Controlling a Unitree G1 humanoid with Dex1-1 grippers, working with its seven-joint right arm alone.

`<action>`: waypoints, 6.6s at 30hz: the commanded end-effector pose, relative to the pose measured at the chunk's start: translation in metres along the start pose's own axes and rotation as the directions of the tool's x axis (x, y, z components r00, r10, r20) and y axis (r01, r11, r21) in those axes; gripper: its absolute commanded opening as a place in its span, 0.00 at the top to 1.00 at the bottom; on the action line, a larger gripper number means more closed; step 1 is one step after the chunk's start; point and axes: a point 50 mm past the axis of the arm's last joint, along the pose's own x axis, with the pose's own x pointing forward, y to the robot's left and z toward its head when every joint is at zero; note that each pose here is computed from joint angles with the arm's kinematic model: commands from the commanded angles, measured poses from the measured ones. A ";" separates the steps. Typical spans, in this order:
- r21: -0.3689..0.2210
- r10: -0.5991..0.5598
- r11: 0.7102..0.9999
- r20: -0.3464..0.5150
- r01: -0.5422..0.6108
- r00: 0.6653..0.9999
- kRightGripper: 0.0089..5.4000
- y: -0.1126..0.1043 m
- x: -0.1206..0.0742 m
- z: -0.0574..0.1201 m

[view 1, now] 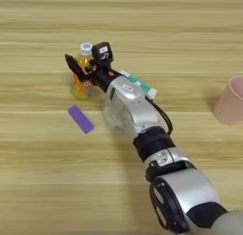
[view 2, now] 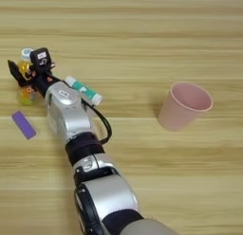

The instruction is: Move the objects on the table

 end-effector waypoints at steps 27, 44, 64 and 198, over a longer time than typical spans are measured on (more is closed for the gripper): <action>-0.086 0.002 0.996 0.122 0.008 0.993 0.01 0.003 -0.002 0.044; -0.100 -0.016 0.995 0.135 0.030 0.991 0.01 0.004 -0.034 0.048; -0.135 -0.186 0.971 0.082 0.195 0.979 0.01 -0.014 -0.096 0.040; -0.429 -0.200 0.879 0.063 0.208 0.978 0.01 -0.034 -0.149 0.063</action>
